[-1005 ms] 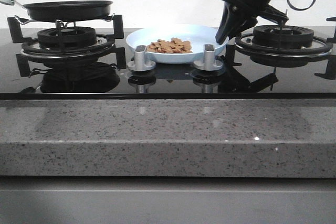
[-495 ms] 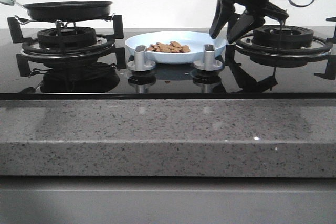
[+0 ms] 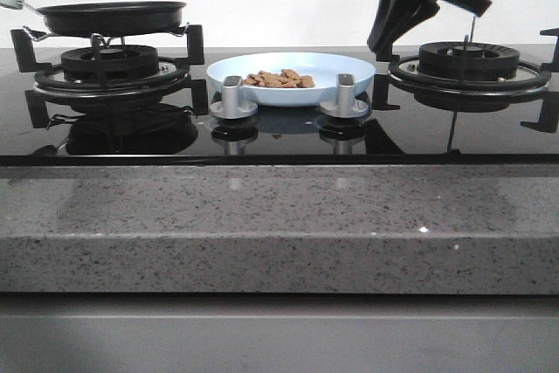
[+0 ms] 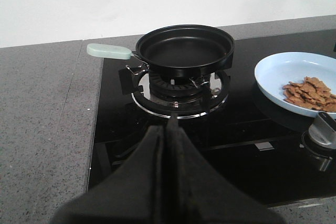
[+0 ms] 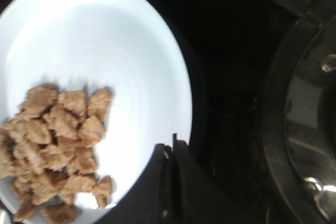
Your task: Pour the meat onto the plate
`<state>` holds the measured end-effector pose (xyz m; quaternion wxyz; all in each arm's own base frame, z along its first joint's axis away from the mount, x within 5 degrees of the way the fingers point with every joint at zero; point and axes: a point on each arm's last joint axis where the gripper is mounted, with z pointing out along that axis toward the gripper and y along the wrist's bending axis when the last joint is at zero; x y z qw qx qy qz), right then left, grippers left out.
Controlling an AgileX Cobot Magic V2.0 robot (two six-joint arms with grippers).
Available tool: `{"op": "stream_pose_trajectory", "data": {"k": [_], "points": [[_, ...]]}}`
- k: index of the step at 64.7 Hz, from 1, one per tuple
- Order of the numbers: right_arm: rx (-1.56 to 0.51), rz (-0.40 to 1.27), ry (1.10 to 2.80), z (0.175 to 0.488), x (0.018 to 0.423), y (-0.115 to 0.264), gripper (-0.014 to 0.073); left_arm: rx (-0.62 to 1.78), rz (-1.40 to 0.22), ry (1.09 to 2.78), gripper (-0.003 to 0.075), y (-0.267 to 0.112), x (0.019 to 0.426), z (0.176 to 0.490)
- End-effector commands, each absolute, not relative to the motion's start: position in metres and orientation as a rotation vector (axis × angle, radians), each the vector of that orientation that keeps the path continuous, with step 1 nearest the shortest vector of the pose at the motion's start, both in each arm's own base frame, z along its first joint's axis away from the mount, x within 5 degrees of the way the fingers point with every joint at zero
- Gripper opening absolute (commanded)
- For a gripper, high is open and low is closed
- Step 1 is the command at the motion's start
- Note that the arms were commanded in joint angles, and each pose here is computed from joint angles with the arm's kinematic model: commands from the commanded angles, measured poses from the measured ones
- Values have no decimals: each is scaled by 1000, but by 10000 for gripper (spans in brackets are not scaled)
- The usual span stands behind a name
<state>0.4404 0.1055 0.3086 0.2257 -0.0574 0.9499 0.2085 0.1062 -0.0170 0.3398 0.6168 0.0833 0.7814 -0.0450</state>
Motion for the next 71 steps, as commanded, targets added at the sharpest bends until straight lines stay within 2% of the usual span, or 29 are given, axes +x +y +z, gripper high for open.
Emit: {"op": "stream_pose_trajectory", "data": {"k": [1, 9, 23, 43, 52, 60, 71], "points": [[-161, 572, 2431, 371, 415, 98, -62, 160, -108, 1702, -20, -16, 107, 355], [-165, 509, 2380, 381, 388, 91, -62, 160, -108, 1702, -20, -16, 107, 355], [-199, 407, 2176, 386, 298, 72, -62, 160, -108, 1702, -20, -16, 107, 355], [-168, 334, 1949, 366, 181, 46, -62, 161, -109, 1706, -20, -16, 107, 355], [-139, 298, 1789, 353, 134, 33, -62, 163, -110, 1712, -20, -16, 107, 354], [-130, 294, 1734, 335, 107, 28, -62, 163, -110, 1712, -20, -16, 107, 354], [-131, 295, 1720, 329, 98, 26, -62, 163, -110, 1712, -20, -16, 107, 354]]}}
